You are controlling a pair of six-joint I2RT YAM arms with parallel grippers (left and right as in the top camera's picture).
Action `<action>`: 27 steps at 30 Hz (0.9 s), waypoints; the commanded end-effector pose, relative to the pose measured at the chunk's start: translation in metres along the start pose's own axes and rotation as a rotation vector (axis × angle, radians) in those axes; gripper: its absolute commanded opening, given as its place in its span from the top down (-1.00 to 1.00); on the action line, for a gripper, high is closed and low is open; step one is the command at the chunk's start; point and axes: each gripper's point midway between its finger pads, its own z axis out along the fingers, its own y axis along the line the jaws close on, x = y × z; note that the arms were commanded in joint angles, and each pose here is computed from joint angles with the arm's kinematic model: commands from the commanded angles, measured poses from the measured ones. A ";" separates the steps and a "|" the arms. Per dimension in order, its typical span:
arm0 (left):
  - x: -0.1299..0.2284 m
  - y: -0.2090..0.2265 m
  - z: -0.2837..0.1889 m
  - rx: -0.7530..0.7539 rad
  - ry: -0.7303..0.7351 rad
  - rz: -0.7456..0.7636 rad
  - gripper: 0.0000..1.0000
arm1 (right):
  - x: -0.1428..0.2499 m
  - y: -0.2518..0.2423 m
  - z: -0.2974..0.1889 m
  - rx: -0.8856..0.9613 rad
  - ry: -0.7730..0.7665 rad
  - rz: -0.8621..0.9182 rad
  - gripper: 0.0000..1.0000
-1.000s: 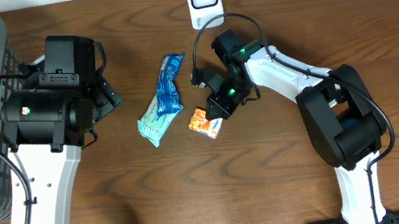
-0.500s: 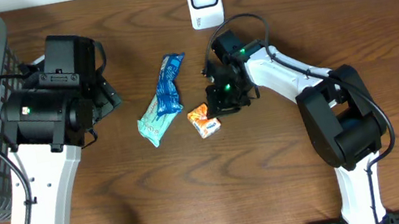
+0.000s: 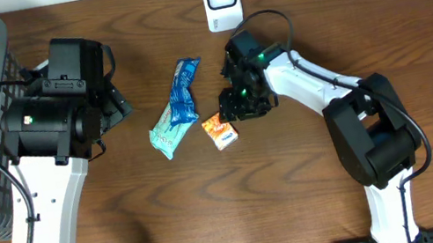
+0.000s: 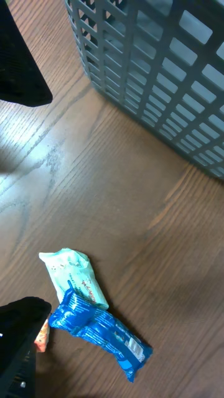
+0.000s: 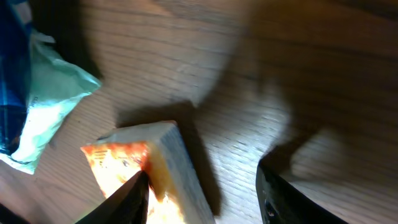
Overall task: Scan the item barcode
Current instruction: 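Grasp the orange Kleenex pack with the right gripper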
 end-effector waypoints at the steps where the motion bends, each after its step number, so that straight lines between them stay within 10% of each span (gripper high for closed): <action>1: -0.003 0.003 -0.001 -0.017 -0.013 0.007 -0.96 | 0.005 0.006 0.008 0.033 0.004 -0.090 -0.03; 18: -0.003 0.003 -0.001 -0.017 -0.013 0.007 -0.96 | 0.035 0.004 0.028 0.009 0.078 -0.128 0.21; 27: -0.003 0.003 -0.001 -0.017 -0.013 0.007 -0.96 | 0.047 0.006 0.033 -0.033 0.113 -0.107 0.98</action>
